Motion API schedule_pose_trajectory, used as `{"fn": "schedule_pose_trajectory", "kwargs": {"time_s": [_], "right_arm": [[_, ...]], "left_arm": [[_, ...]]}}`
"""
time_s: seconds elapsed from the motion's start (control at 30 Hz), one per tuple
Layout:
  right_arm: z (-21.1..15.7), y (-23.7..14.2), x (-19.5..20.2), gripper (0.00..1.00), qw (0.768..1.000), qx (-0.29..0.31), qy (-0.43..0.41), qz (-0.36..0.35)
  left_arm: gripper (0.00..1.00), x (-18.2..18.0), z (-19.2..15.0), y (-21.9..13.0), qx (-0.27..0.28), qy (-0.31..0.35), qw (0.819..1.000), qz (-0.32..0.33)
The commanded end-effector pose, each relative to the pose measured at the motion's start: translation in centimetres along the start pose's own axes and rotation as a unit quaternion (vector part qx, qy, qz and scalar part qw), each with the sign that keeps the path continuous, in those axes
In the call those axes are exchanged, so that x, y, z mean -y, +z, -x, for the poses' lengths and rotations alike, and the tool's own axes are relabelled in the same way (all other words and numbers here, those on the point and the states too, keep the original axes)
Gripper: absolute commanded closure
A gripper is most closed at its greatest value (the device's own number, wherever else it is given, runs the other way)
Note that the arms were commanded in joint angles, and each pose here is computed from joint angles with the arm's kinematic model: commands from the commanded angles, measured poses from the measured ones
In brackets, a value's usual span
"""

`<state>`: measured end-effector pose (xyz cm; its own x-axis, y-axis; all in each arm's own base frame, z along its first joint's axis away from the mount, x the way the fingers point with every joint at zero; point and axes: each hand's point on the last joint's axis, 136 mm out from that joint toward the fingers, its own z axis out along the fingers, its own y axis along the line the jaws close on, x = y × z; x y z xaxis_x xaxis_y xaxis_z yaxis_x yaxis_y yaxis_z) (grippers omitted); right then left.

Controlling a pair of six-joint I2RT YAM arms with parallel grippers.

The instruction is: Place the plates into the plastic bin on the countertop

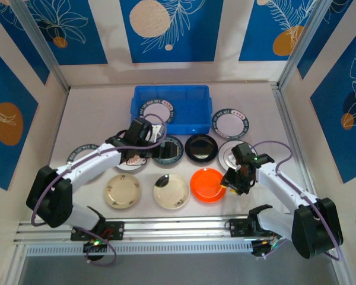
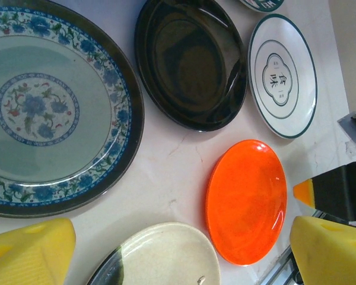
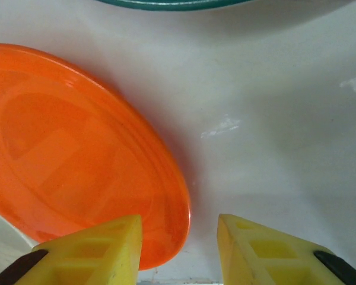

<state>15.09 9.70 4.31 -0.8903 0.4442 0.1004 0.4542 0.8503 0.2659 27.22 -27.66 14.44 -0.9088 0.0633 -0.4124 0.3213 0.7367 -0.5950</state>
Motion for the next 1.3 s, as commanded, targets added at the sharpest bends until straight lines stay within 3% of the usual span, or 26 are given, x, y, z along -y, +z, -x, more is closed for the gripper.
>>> {"fn": "schedule_pose_trajectory", "kwargs": {"time_s": [0.0,0.67,0.9,1.13,1.27], "right_arm": [[-0.2,0.6,-0.4,0.61,1.0,-0.01,-0.002,0.008],[-0.1,3.1,-0.7,0.64,0.998,-0.037,-0.028,-0.031],[0.0,3.1,-0.2,0.85,0.998,-0.024,-0.029,-0.041],[-0.2,2.0,-0.2,1.0,0.999,-0.013,-0.031,-0.039],[-0.5,0.5,-0.1,1.0,0.999,-0.003,-0.029,-0.035]], "left_arm": [[0.07,1.3,0.7,0.1,0.003,0.019,1.0,-0.019],[0.08,0.9,0.6,1.4,-0.002,0.018,1.0,-0.022],[0.08,0.8,0.7,1.5,-0.002,0.022,1.0,-0.019],[0.08,0.8,0.8,1.6,-0.004,0.027,0.999,-0.018],[0.07,1.1,1.2,1.8,-0.003,0.029,0.999,-0.024]]}}
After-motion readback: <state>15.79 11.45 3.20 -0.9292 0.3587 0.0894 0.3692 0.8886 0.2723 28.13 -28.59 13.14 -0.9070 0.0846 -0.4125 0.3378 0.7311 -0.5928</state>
